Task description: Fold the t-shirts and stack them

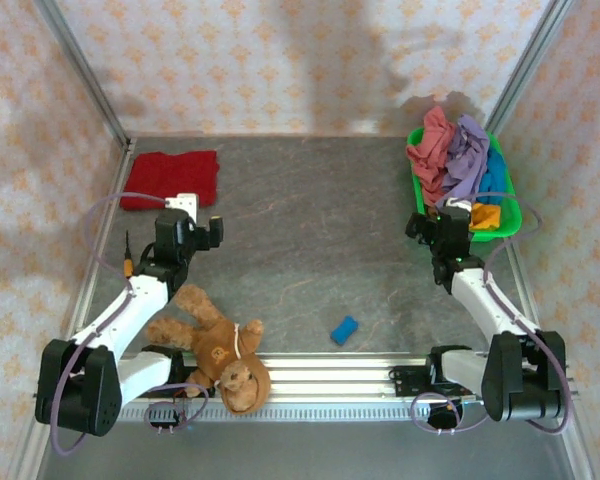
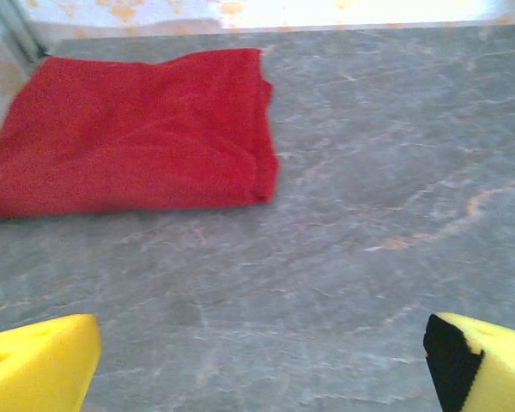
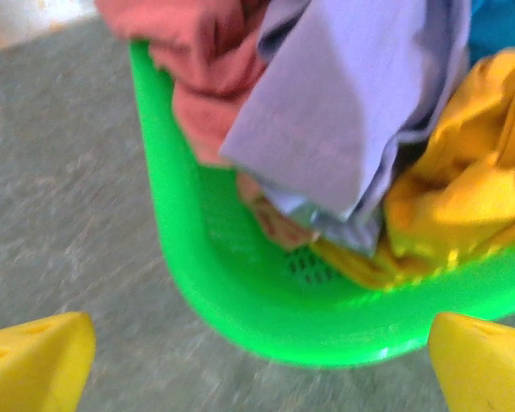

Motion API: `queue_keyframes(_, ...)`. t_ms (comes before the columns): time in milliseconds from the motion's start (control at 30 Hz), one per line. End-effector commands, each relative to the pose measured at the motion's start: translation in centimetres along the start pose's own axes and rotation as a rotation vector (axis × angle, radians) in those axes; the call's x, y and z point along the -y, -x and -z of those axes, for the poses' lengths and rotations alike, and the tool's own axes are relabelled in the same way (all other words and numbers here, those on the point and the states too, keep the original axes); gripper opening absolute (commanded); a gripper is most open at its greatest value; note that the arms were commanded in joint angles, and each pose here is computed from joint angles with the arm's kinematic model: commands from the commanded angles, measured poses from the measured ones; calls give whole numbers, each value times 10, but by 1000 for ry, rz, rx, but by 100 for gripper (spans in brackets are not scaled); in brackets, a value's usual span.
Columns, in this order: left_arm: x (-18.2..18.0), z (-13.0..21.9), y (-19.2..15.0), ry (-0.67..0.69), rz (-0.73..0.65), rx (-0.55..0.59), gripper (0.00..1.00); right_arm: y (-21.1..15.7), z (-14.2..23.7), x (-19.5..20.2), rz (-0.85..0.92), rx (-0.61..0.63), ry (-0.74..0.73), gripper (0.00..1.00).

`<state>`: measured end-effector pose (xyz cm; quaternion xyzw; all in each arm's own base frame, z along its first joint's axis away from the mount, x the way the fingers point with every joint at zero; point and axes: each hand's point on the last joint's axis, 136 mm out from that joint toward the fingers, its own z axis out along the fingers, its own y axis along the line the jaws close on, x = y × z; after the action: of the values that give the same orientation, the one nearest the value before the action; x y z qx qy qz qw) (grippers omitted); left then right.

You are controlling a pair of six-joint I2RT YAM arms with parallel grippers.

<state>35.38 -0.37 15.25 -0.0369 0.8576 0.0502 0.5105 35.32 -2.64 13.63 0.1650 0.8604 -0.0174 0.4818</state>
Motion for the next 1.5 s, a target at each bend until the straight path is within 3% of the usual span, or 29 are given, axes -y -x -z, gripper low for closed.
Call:
queue_keyframes(0,-18,-6,12,109,7,130,99,31,-5,10,24,202,-59,99)
queue_keyframes(200,-31,-20,-16,181,84,190,99,11,-26,9,28,225,-39,99)
queue_keyframes(433,-25,-26,-13,119,18,237,100,-14,-40,9,26,252,-9,99)
queue_keyframes(833,-33,-64,-28,58,85,161,100,-20,-59,-4,80,163,28,99)
queue_keyframes(1233,-34,-61,-28,35,97,169,100,-20,-59,-4,81,160,28,99)
queue_keyframes(1300,-28,-61,-25,-1,79,210,100,-19,-59,-4,80,162,28,99)
queue_keyframes(1467,-29,-67,-28,11,79,148,100,-19,-59,-4,81,162,28,99)
